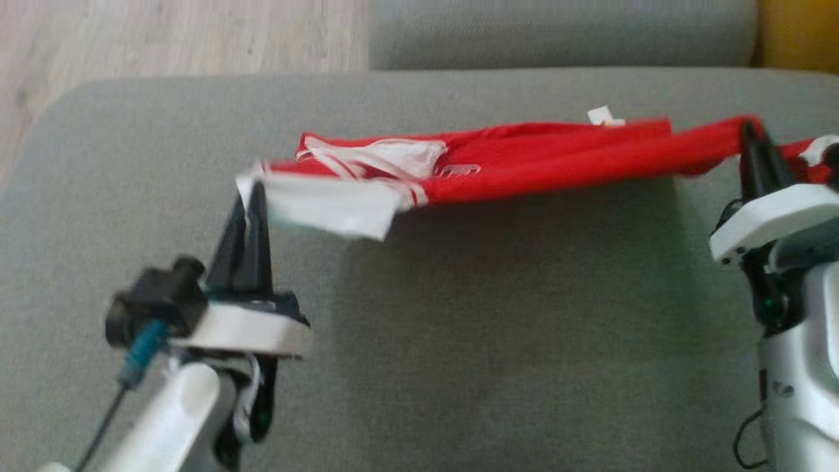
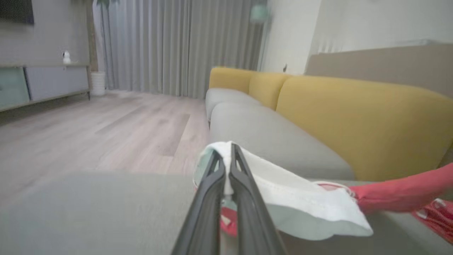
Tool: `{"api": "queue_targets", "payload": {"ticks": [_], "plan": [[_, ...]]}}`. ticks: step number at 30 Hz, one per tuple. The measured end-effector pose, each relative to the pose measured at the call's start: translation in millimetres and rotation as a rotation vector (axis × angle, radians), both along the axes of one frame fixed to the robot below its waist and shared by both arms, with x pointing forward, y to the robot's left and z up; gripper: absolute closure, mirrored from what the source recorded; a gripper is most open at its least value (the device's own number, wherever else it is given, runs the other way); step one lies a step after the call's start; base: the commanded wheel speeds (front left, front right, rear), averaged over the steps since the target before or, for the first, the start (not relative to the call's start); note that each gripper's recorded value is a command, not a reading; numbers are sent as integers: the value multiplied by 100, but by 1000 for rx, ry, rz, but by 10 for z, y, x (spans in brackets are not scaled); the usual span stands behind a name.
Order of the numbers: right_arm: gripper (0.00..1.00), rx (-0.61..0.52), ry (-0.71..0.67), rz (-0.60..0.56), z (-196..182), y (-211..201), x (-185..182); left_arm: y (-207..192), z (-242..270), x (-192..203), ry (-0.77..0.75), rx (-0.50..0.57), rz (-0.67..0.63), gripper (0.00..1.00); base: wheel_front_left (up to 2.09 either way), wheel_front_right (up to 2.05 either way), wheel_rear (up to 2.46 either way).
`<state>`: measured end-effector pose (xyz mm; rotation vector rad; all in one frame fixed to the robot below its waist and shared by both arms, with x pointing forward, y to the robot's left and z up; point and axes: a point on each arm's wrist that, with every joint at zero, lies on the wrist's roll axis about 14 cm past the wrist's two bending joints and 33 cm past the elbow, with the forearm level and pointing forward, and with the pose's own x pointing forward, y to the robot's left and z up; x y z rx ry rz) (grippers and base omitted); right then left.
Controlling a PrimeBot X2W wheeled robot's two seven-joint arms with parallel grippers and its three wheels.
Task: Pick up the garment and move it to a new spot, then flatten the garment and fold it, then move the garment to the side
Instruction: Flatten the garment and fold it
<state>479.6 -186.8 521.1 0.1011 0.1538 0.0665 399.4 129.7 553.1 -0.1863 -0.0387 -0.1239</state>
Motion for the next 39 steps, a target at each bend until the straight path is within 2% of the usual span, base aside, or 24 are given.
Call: {"api": "queue_targets", "payload": {"ticks": [5, 11, 14, 18, 23, 28, 34, 39], "plan": [[100, -7, -237, -10, 847, -69, -239, -29, 983, -34, -256, 53, -49, 100, 0, 0, 0], [100, -54, -505, -65, 1869, -259, -703, -171, 2218, -300, -579, 149, -116, 100, 0, 0, 0], [100, -77, -566, -88, 2127, -324, -875, -322, 2651, -425, -689, 190, -171, 100, 0, 0, 0], [100, -96, -583, -102, 2278, -358, -904, -412, 2871, -354, -716, 236, -200, 100, 0, 0, 0], [100, -103, -508, -86, 2144, -328, -601, -430, 2678, 142, -598, 259, -216, 100, 0, 0, 0], [100, -127, -404, -85, 1873, -339, 2, -408, 2466, 811, -501, 294, -207, 100, 0, 0, 0], [100, -184, -428, -74, 1973, -237, 788, -445, 2435, 1562, -487, 350, -178, 100, 0, 0, 0], [100, -237, -440, -84, 1986, -196, 1287, -396, 2438, 2055, -512, 354, -127, 100, 0, 0, 0]]}}
